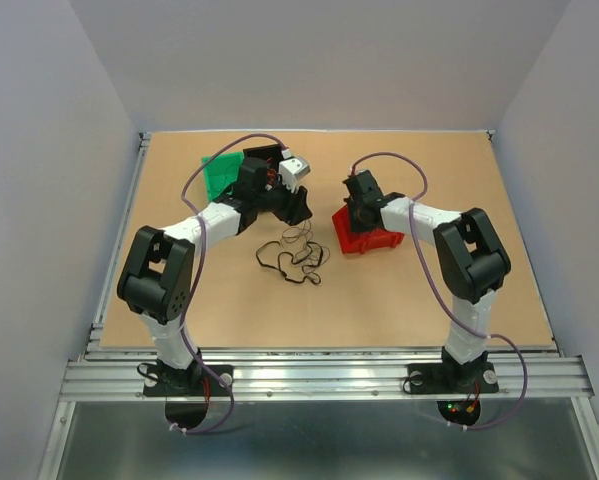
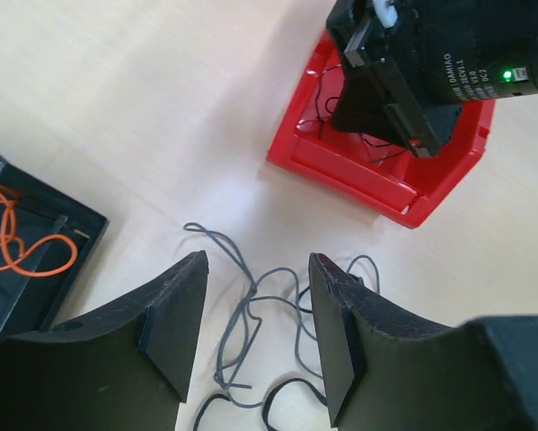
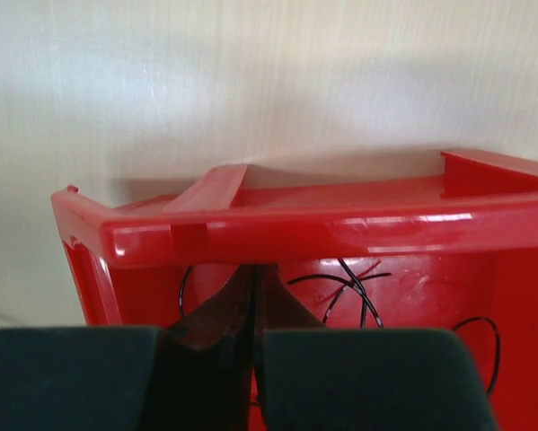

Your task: Untangle the cables

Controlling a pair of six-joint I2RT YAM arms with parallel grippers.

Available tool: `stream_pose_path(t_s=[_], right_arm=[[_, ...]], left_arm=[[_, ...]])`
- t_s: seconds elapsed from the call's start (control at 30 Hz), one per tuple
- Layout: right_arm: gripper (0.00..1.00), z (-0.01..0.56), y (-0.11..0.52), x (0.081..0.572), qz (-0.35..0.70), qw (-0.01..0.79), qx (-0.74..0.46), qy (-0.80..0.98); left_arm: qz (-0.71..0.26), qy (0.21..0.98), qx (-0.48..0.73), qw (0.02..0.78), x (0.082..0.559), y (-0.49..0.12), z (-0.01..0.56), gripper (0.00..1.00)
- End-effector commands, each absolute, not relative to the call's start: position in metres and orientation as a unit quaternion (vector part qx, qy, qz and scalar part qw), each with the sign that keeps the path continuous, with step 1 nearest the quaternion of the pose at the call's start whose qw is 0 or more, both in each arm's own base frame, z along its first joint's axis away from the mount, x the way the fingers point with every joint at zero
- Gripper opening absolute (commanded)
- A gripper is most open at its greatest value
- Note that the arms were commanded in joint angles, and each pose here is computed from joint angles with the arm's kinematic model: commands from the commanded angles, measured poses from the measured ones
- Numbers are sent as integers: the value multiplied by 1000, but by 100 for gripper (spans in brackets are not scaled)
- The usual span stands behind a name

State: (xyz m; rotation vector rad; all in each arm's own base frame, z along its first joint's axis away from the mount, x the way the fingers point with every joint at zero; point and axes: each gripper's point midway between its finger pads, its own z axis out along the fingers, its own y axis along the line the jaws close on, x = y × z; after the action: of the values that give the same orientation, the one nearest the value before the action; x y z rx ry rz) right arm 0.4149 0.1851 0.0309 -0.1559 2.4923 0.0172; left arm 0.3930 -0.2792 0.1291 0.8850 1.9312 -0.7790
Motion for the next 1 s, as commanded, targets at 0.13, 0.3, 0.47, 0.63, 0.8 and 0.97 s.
stream_pose_path(t_s=[0.13,0.3,0.47,0.63,0.8,0.97], right_arm=[[21,93,177,403,28,361,-48,931],[33,120,172,396,36,388,-37,920],[48,135,164,390,35,406,-22,913],[59,147,159,384,40,420,-12,907],[59,155,185,370,87,428,-45,899],[70,153,219,352,142,443,-81,882]], left_arm=[[-322,734,373,468,378,-283,170,59],[-309,727,374,485,372,-275,177,60],[-299,721,378,498,370,-271,184,60],[-292,720,379,503,368,-268,186,61],[-283,728,381,495,368,-265,182,64],[-271,737,379,490,367,-261,183,73]])
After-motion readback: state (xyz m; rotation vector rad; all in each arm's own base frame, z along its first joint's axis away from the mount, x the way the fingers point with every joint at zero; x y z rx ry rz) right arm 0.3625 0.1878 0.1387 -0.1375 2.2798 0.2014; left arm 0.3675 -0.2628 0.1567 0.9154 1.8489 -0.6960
